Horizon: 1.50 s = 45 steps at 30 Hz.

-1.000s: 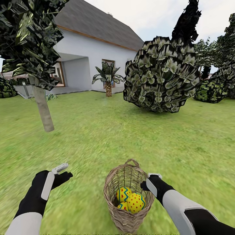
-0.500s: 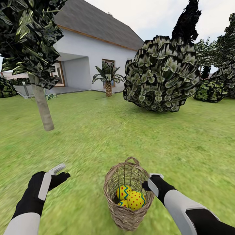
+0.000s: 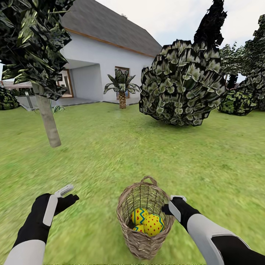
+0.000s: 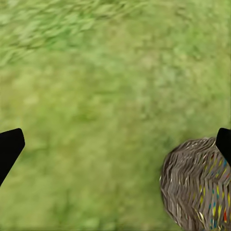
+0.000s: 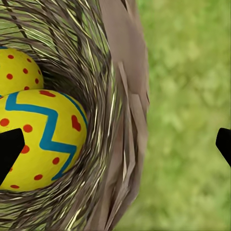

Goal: Take the three Easter eggs out of the wicker basket on the lawn in the garden, then place them on the lawn next to a single tree (choose any tree) so that all three eggs are next to the same tree and none are left in the basket.

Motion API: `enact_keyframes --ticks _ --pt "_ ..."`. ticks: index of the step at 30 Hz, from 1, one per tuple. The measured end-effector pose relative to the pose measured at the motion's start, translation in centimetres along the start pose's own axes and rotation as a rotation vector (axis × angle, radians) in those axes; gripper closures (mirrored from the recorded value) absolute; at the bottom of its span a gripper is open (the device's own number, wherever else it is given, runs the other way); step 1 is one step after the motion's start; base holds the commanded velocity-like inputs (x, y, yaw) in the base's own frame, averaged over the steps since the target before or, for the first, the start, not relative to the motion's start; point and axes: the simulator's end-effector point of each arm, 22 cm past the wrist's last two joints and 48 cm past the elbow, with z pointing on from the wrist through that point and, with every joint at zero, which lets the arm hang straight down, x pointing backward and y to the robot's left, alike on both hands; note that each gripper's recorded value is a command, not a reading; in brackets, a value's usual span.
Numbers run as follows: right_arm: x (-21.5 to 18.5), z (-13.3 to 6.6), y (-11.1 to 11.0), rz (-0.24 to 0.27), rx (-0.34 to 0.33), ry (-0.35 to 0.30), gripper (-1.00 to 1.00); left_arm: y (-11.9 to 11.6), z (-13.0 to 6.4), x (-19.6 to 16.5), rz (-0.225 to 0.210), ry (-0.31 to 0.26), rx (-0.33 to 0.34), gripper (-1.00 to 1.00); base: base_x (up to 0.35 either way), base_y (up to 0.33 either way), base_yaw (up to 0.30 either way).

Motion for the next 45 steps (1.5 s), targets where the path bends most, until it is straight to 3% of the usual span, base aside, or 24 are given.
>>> enact_keyframes --ticks 18,27,28,38,45 --pt "3.0 3.1 0.1 -0.004 0.003 0.036 -1.00 1.5 2.9 2.6 0.002 0.031 -0.019 -1.00 0.000 0.000 0.000" --pt "3.0 3.1 0.1 -0.004 0.002 0.036 -1.00 1.6 2.9 2.6 -0.001 0.032 -0.019 -1.00 0.000 0.000 0.000" --pt "3.0 3.1 0.2 -0.004 0.002 0.036 1.00 1.6 2.9 2.6 -0.001 0.032 -0.019 -1.00 0.000 0.000 0.000" --pt "2.8 3.1 0.0 -0.027 0.012 0.031 1.00 1.6 2.9 2.6 -0.001 0.031 -0.018 -1.00 0.000 0.000 0.000" --pt "1.9 2.0 0.2 0.000 -0.004 0.011 1.00 1.1 1.8 1.8 -0.002 0.009 -0.006 -1.00 0.000 0.000 0.000"
